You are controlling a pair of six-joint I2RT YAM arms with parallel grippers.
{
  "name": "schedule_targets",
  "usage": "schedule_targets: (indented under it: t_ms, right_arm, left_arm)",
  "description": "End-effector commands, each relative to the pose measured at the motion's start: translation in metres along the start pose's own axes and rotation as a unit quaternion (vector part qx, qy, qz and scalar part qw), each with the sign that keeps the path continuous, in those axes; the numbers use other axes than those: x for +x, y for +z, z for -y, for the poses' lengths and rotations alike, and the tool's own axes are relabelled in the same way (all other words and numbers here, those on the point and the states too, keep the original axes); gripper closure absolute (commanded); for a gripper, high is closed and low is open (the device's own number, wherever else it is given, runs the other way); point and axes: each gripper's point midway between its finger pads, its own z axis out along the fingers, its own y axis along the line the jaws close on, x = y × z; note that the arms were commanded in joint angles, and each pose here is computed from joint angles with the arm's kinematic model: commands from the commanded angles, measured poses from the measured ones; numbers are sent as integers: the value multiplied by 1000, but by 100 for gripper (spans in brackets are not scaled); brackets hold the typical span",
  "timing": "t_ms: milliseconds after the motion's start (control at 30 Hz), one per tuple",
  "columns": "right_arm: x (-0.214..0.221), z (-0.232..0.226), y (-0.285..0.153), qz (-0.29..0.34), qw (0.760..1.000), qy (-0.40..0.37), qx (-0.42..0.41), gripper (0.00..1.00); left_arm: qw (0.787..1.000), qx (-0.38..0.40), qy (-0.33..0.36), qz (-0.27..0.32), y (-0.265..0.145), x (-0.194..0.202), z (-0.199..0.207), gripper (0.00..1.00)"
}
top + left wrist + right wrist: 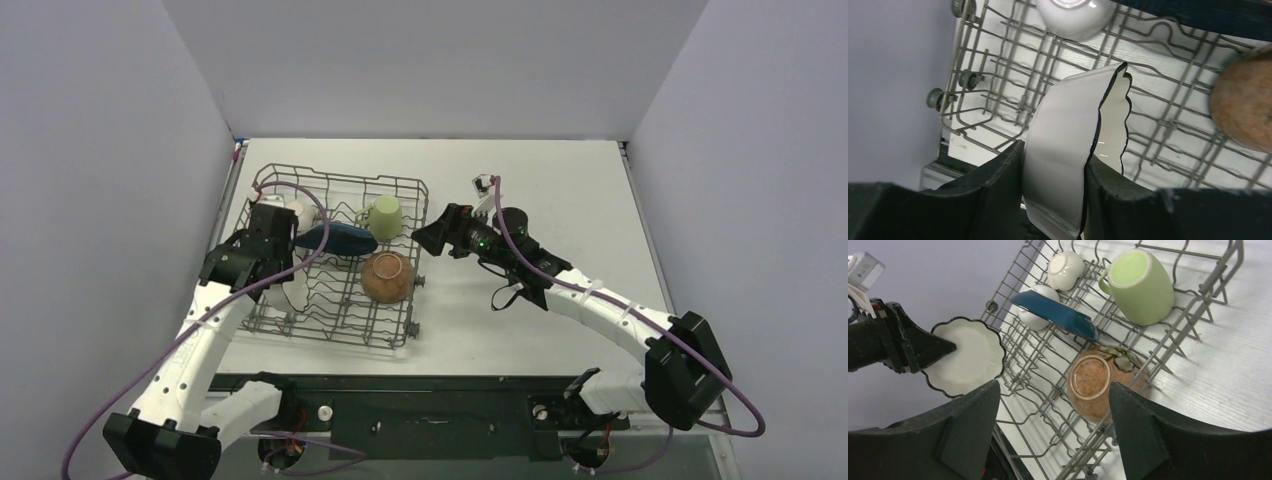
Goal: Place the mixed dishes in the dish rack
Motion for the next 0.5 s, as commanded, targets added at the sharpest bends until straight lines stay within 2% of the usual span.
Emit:
schedule_targets:
  t_ms: [0, 267, 467]
  right_arm:
    - [-12, 5, -14, 26, 1000, -15, 3, 25]
    - [-5, 10, -16, 10, 1000, -14, -5, 25]
    - [-5, 17, -20, 5, 1000, -15, -11, 26]
  left_arm:
    - [998, -43, 0, 53, 10, -38, -12, 100]
    - [984, -173, 39, 31, 30, -39, -41, 100]
    - [972, -224, 70, 15, 42, -36, -49, 100]
